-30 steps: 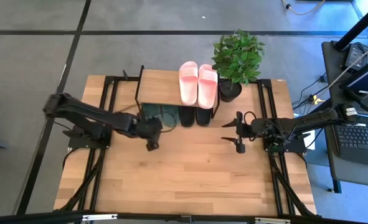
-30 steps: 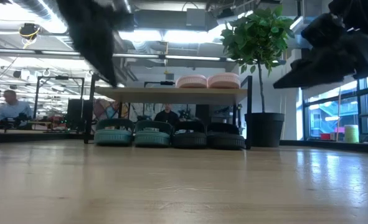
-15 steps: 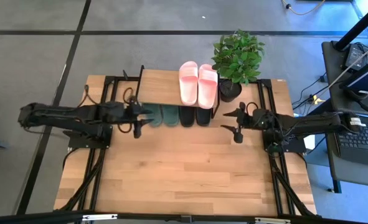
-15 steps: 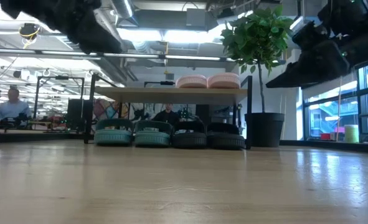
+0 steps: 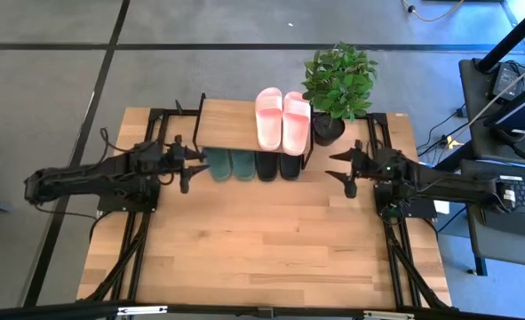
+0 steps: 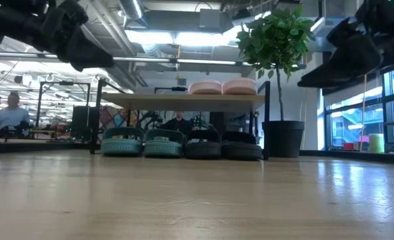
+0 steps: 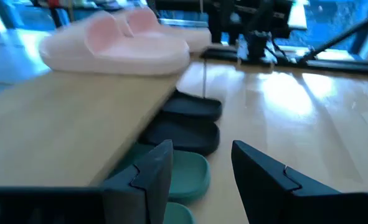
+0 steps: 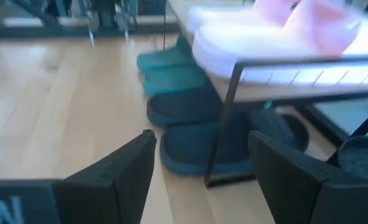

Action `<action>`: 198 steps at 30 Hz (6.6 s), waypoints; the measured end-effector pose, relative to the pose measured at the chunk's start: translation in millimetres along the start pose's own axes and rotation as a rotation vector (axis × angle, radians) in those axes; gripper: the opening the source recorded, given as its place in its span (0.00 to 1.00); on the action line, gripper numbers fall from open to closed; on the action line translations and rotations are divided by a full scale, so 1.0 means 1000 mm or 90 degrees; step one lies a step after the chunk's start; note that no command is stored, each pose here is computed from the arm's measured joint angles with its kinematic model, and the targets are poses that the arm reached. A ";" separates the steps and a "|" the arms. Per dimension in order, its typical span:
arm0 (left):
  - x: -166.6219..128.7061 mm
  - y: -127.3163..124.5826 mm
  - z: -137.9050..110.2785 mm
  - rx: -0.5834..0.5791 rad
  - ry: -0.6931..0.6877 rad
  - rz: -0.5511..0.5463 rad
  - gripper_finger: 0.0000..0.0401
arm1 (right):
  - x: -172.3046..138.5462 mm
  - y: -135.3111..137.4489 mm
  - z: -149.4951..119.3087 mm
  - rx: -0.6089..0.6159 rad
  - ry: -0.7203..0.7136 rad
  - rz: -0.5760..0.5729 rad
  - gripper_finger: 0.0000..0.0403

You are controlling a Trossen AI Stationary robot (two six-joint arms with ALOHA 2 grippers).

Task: Pick and place slides into the shelf
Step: Return to Home Position

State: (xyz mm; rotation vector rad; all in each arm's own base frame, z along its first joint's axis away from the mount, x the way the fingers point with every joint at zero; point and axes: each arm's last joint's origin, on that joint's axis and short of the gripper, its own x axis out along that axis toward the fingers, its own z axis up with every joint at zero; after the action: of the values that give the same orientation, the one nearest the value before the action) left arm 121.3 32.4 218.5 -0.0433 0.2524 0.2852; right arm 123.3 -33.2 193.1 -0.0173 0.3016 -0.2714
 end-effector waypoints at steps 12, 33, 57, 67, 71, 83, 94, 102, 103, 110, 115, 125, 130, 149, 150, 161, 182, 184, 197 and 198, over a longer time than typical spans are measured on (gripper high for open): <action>-0.036 0.005 -0.003 -0.012 -0.063 0.016 0.39 | -0.044 -0.001 -0.002 0.017 -0.091 -0.004 0.64; -0.028 0.004 -0.037 -0.024 -0.140 -0.030 0.39 | -0.052 -0.002 0.002 0.016 -0.149 -0.019 0.64; -0.014 0.006 -0.057 -0.035 -0.175 0.012 0.39 | -0.021 0.001 -0.033 0.029 -0.197 -0.013 0.64; -0.014 0.006 -0.057 0.038 -0.171 0.035 0.39 | -0.022 0.000 -0.032 -0.017 -0.198 -0.028 0.64; -0.014 0.006 -0.057 0.038 -0.171 0.035 0.39 | -0.022 0.000 -0.032 -0.015 -0.198 -0.028 0.64; -0.014 0.006 -0.057 0.039 -0.171 0.035 0.39 | -0.022 0.000 -0.032 0.038 -0.200 -0.019 0.64; -0.014 0.006 -0.057 0.039 -0.170 0.035 0.39 | -0.022 0.000 -0.032 0.038 -0.200 -0.019 0.64; -0.014 0.006 -0.057 0.039 -0.170 0.035 0.39 | -0.022 0.000 -0.032 0.037 -0.200 -0.019 0.64; -0.014 0.006 -0.057 0.039 -0.170 0.035 0.39 | -0.022 0.000 -0.032 0.037 -0.200 -0.019 0.64; -0.014 0.006 -0.057 0.039 -0.170 0.035 0.39 | -0.022 0.000 -0.032 0.038 -0.200 -0.019 0.64; -0.014 0.006 -0.057 0.039 -0.170 0.035 0.39 | -0.022 0.000 -0.032 0.037 -0.200 -0.019 0.64; -0.014 0.006 -0.057 0.039 -0.170 0.035 0.39 | -0.022 0.000 -0.032 0.037 -0.200 -0.019 0.64; -0.014 0.006 -0.057 0.039 -0.170 0.035 0.39 | -0.022 0.000 -0.032 0.037 -0.200 -0.019 0.64; -0.014 0.006 -0.057 0.039 -0.170 0.035 0.39 | -0.022 0.000 -0.032 0.038 -0.200 -0.019 0.64; -0.014 0.006 -0.057 0.039 -0.170 0.035 0.39 | -0.022 0.000 -0.032 0.037 -0.200 -0.019 0.64; -0.014 0.006 -0.057 0.039 -0.170 0.035 0.39 | -0.022 0.000 -0.032 0.037 -0.199 -0.019 0.64; -0.014 0.006 -0.057 0.039 -0.170 0.035 0.39 | -0.022 0.000 -0.032 0.037 -0.199 -0.019 0.64; -0.014 0.006 -0.057 0.039 -0.170 0.035 0.39 | -0.022 0.000 -0.032 0.037 -0.199 -0.019 0.64; -0.014 0.006 -0.057 0.039 -0.170 0.035 0.39 | -0.022 0.000 -0.032 0.038 -0.199 -0.019 0.64; -0.014 0.006 -0.057 0.039 -0.170 0.035 0.39 | -0.022 0.000 -0.032 0.037 -0.199 -0.019 0.64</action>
State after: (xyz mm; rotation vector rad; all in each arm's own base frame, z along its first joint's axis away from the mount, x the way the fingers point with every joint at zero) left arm 92.8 30.4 166.9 0.0622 -0.0033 0.3341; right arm 94.0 -26.3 168.4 -0.0061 -0.0178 -0.3025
